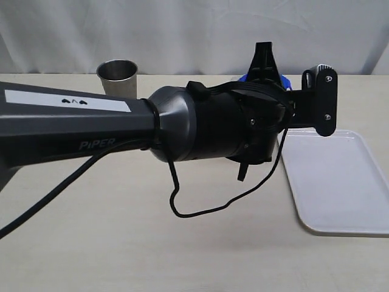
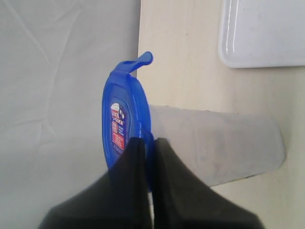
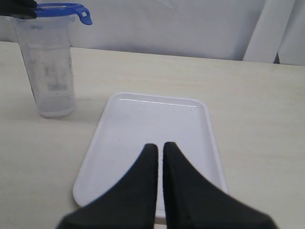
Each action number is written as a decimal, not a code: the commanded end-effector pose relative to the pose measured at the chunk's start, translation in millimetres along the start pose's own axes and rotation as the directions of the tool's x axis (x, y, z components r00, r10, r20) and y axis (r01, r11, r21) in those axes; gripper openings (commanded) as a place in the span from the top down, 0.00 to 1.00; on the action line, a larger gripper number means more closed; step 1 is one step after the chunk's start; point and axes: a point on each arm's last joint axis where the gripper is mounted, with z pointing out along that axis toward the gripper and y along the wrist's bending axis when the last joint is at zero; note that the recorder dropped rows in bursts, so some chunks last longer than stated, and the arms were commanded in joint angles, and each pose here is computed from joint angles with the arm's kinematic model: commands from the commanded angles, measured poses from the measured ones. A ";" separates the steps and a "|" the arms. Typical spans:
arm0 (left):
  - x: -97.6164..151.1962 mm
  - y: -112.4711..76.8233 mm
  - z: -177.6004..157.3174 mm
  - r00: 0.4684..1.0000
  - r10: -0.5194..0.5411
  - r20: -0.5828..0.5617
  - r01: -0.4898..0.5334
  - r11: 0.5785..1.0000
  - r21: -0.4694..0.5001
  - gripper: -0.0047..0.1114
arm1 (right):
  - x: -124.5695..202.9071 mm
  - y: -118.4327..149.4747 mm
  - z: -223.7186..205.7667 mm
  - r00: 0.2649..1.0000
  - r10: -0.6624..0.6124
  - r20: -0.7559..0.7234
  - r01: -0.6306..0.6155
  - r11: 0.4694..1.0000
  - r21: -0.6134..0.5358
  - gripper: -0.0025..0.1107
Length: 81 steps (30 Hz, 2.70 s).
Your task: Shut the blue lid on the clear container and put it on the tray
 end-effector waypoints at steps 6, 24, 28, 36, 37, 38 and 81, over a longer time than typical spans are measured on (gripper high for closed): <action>4.0 7.7 -3.2 0.999 0.037 -0.034 -0.039 0.998 -0.039 0.96 | 0.5 -0.5 0.0 1.000 -0.004 0.004 0.004 1.000 0.009 0.94; 6.1 7.9 -3.3 0.992 0.109 -0.059 -0.112 0.993 -0.037 0.96 | 0.5 -0.4 0.0 1.000 -0.001 0.004 0.001 1.000 0.008 0.94; 5.4 7.8 -3.3 0.993 0.106 -0.052 -0.108 0.994 -0.036 0.96 | 0.5 -0.4 0.0 1.000 -0.001 0.004 0.001 1.000 0.008 0.94; 0.6 6.2 -3.6 0.995 0.100 -0.003 -0.100 0.995 -0.029 0.96 | 0.5 -0.4 0.0 1.000 -0.001 0.004 0.001 1.000 0.008 0.94; 0.3 6.7 -3.7 0.995 0.099 -0.003 -0.099 0.995 -0.030 0.96 | 0.5 -0.4 0.0 1.000 -0.001 0.004 0.001 1.000 0.008 0.94; 0.2 6.9 -3.8 0.995 0.102 -0.002 -0.102 0.994 -0.032 0.96 | 0.5 -0.4 0.0 1.000 -0.001 0.004 0.001 1.000 0.008 0.94; 5.1 13.4 -3.9 0.972 0.224 -0.069 -0.230 0.969 -0.086 0.96 | 0.5 -0.4 0.0 1.000 -0.001 0.004 0.001 1.000 0.008 0.94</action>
